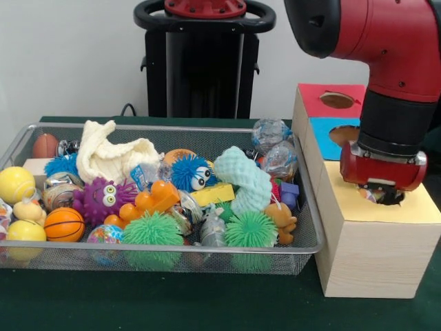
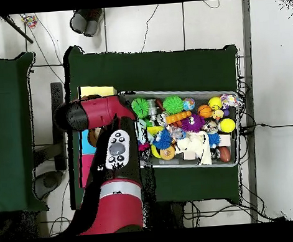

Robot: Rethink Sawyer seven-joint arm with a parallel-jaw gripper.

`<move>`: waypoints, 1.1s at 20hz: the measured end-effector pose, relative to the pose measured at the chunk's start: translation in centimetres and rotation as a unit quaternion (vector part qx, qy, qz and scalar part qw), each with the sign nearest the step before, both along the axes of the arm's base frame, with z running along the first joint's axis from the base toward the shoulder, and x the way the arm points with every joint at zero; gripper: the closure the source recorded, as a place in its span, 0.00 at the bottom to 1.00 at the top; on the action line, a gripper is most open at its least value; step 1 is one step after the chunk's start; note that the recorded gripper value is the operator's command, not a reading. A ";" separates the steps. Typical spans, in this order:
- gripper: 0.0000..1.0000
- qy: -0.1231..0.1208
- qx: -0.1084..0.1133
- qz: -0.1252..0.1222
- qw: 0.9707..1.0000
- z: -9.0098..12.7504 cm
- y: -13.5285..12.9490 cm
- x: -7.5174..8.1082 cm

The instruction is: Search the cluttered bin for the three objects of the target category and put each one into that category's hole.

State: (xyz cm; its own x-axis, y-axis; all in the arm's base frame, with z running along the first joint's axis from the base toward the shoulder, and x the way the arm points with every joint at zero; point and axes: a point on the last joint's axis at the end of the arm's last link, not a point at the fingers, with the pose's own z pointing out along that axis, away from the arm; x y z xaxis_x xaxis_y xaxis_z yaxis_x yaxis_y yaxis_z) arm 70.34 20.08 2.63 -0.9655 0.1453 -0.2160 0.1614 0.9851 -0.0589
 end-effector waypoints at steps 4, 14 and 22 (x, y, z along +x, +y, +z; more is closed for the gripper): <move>0.00 0.020 0.016 -0.009 1.000 0.4 0.0 0.2; 0.00 0.029 0.019 0.006 0.999 2.8 1.0 0.3; 0.00 0.035 0.015 0.012 0.999 3.9 1.0 0.3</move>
